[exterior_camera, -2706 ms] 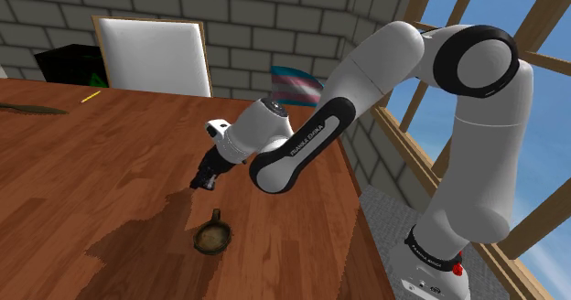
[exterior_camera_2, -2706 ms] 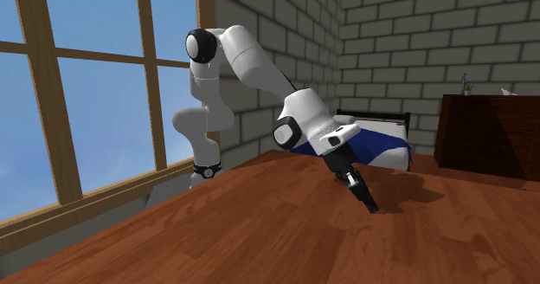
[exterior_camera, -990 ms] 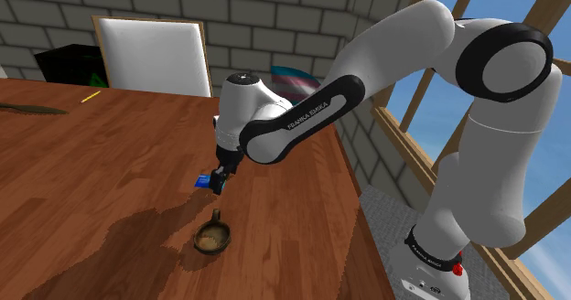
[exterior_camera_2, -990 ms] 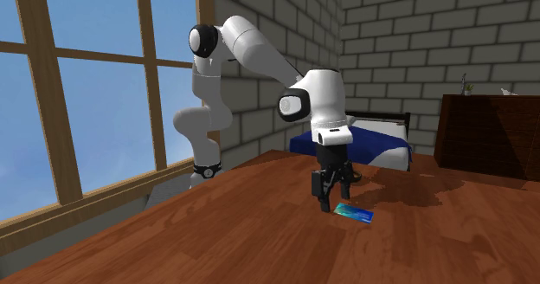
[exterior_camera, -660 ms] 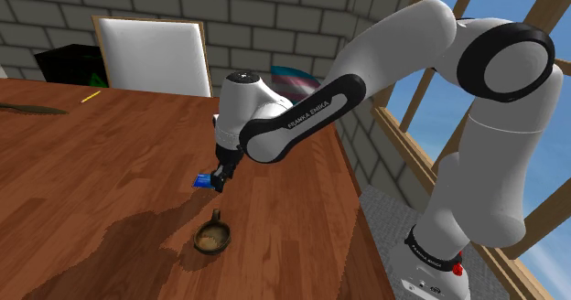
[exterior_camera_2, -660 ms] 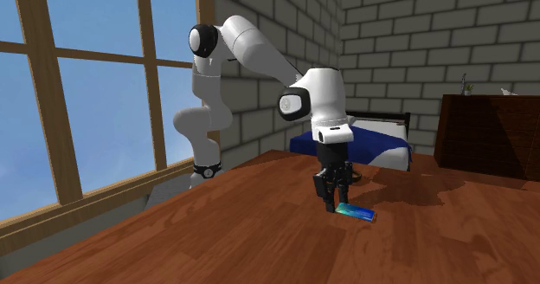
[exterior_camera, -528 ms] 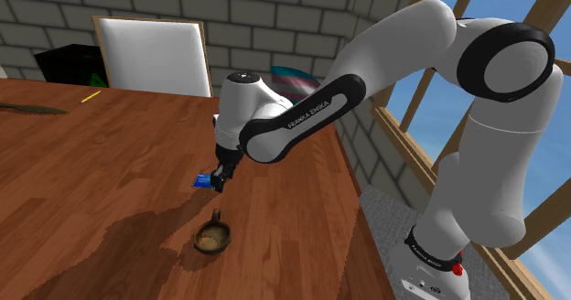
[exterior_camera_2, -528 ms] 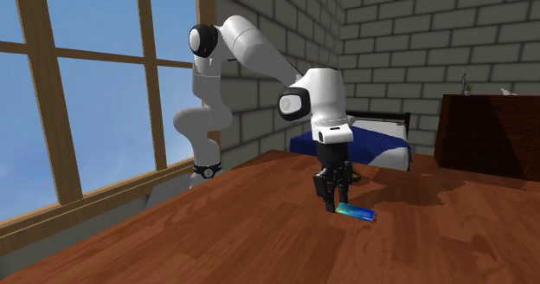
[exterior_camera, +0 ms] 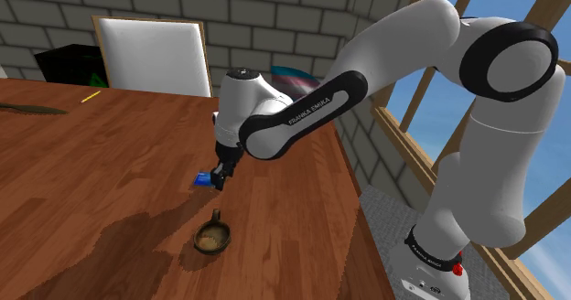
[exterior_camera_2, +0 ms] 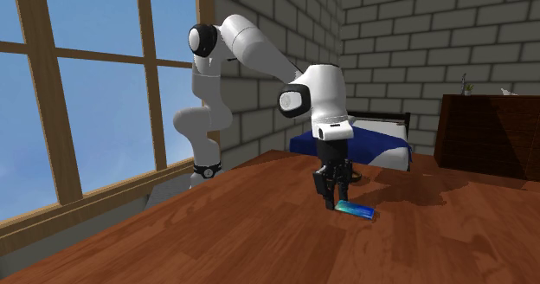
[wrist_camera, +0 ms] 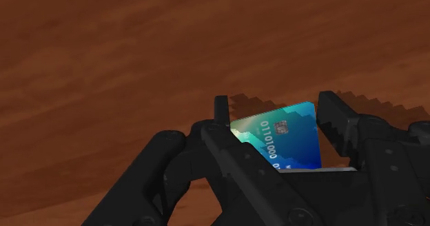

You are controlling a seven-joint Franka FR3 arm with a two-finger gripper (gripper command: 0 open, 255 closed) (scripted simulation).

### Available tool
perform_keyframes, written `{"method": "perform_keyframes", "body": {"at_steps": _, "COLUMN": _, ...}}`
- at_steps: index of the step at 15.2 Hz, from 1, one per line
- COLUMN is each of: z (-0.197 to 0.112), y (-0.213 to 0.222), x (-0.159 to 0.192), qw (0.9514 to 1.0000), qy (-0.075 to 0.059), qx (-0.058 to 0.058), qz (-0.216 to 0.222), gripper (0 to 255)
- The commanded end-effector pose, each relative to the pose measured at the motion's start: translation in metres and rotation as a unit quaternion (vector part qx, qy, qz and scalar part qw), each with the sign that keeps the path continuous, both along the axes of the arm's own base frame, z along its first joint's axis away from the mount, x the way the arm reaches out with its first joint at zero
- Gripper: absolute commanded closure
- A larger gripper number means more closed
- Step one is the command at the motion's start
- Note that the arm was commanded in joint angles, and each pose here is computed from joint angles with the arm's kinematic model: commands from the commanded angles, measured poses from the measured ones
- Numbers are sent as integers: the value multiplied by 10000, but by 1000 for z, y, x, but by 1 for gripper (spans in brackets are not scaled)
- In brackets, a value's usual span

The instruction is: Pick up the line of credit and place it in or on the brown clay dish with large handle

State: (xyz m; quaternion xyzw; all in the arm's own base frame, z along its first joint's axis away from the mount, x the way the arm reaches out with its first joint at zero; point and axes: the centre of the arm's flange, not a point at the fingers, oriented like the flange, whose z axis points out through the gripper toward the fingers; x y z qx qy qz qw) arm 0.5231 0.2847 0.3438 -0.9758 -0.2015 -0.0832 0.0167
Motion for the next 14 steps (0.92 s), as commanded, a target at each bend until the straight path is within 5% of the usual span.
{"method": "perform_keyframes", "body": {"at_steps": 1, "z": 10, "y": -1, "x": 0, "qw": 10000, "qy": 5, "qx": -2, "qz": -2, "gripper": 255}}
{"method": "perform_keyframes", "body": {"at_steps": 14, "z": 79, "y": -1, "x": 0, "qw": 10000, "qy": 5, "qx": -2, "qz": -2, "gripper": 255}}
